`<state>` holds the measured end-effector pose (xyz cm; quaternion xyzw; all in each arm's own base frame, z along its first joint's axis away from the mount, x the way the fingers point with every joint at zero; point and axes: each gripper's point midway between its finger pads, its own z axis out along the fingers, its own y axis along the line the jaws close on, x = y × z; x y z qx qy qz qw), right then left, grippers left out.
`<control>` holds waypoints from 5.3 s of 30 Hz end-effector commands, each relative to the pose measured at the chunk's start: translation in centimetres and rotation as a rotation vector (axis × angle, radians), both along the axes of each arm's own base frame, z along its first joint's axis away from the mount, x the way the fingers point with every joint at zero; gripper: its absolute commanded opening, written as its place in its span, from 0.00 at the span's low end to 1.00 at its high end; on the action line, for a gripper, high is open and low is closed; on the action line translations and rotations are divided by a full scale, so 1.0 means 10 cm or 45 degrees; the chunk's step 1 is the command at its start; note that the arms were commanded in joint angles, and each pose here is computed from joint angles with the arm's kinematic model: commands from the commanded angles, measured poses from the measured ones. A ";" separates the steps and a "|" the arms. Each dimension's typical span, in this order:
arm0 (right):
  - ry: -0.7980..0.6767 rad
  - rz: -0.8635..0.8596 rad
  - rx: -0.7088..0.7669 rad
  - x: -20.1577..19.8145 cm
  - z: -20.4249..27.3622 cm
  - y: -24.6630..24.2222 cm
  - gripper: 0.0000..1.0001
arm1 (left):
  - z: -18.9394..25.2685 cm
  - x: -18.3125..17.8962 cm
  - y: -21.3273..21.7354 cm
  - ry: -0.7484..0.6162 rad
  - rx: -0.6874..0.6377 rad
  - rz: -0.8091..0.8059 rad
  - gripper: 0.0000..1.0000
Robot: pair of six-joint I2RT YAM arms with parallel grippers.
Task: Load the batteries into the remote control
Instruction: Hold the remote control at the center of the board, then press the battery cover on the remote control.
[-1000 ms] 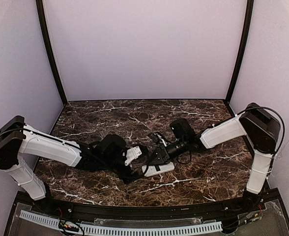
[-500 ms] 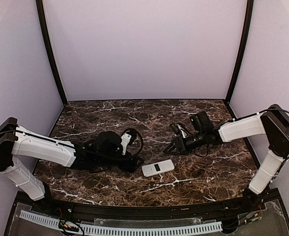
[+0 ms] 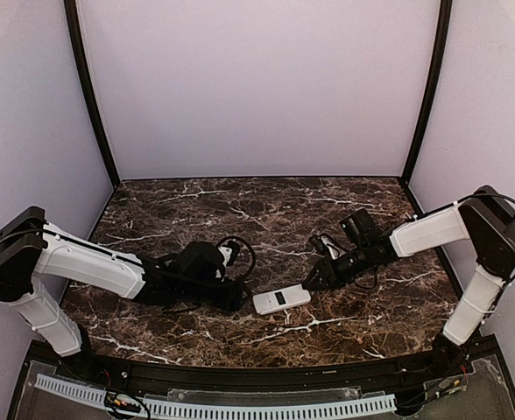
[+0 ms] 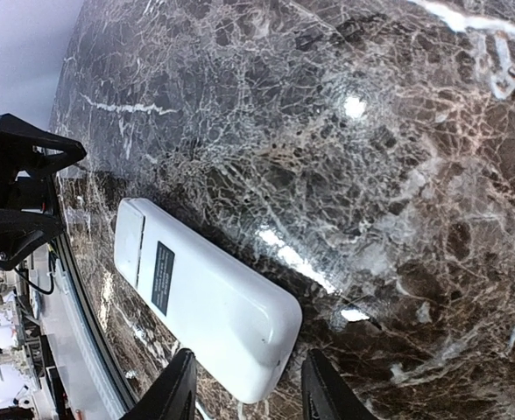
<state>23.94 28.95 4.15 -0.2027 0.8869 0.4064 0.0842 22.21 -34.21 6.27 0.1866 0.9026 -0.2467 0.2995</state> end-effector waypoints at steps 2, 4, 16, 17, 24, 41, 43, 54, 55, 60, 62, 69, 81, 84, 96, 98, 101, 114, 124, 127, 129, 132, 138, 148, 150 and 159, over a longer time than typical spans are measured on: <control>0.045 0.009 -0.004 -0.09 -0.12 -0.05 0.38 | -0.03 -0.03 -0.07 0.047 -0.013 0.009 0.61; 0.064 0.013 0.017 -0.13 -0.13 -0.04 0.36 | -0.05 -0.02 -0.10 0.052 -0.018 0.005 0.60; 0.100 0.041 0.073 -0.28 -0.12 0.08 0.31 | -0.12 0.01 -0.21 0.086 -0.046 0.015 0.53; 0.102 0.044 0.078 -0.29 -0.11 0.09 0.31 | -0.12 0.01 -0.22 0.084 -0.043 0.018 0.52; 0.145 0.044 0.084 -0.42 -0.14 0.13 0.29 | -0.13 0.03 -0.23 0.088 -0.037 0.023 0.51; 0.167 0.055 0.095 -0.54 -0.14 0.21 0.27 | -0.13 0.08 -0.14 0.070 0.000 0.084 0.47; 0.169 0.056 0.098 -0.55 -0.14 0.21 0.27 | -0.10 0.10 -0.13 0.052 0.012 0.084 0.47; 0.168 0.061 0.106 -0.55 -0.14 0.23 0.26 | -0.08 0.16 -0.20 0.038 0.031 0.046 0.44; 0.168 0.061 0.107 -0.55 -0.14 0.23 0.26 | -0.09 0.16 -0.20 0.038 0.033 0.040 0.44; 0.168 0.058 0.112 -0.54 -0.13 0.23 0.26 | -0.11 0.17 -0.21 0.038 0.043 0.045 0.43; 0.172 0.058 0.111 -0.54 -0.14 0.23 0.26 | -0.13 0.18 -0.20 0.040 0.054 0.051 0.42; 0.172 0.064 0.117 -0.54 -0.13 0.25 0.25 | -0.19 0.19 -0.18 0.041 0.091 0.050 0.41; 0.181 0.066 0.112 -0.55 -0.16 0.25 0.25 | -0.27 0.22 -0.17 0.051 0.148 0.049 0.39; 0.181 0.067 0.113 -0.55 -0.16 0.25 0.25 | -0.30 0.22 -0.17 0.058 0.160 0.049 0.38; 0.192 0.069 0.114 -0.56 -0.20 0.25 0.24 | -0.45 0.14 -0.18 0.124 0.177 0.026 0.31; 0.196 0.071 0.115 -0.56 -0.21 0.26 0.24 | -0.48 0.12 -0.17 0.143 0.177 0.031 0.31; 0.196 0.073 0.119 -0.56 -0.21 0.26 0.24 | -0.50 0.11 -0.17 0.156 0.167 0.037 0.30; 0.206 0.079 0.125 -0.57 -0.26 0.29 0.23 | -0.65 -0.01 -0.17 0.233 0.146 0.017 0.24; 0.208 0.083 0.136 -0.55 -0.26 0.33 0.22 | -0.70 -0.11 -0.25 0.279 0.116 -0.043 0.21; 0.210 0.081 0.139 -0.55 -0.26 0.34 0.21 | -0.72 -0.17 -0.27 0.293 0.115 -0.068 0.20; 0.209 0.083 0.143 -0.55 -0.26 0.35 0.21 | -0.73 -0.21 -0.30 0.298 0.114 -0.089 0.20; 0.208 0.083 0.147 -0.53 -0.27 0.37 0.21 | -0.71 -0.27 -0.35 0.305 0.098 -0.121 0.19; 0.196 0.079 0.157 -0.47 -0.24 0.42 0.21 | -0.72 -0.35 -0.34 0.317 0.103 -0.137 0.18; 0.170 0.064 0.133 -0.38 -0.22 0.44 0.21 | -0.62 -0.39 -0.35 0.276 0.143 -0.172 0.18; 0.157 0.058 0.130 -0.35 -0.20 0.44 0.21 | -0.64 -0.42 -0.34 0.297 0.133 -0.164 0.18; 0.153 0.019 0.105 -0.28 -0.22 0.35 0.22 | -0.68 -0.43 -0.25 0.300 0.151 -0.134 0.20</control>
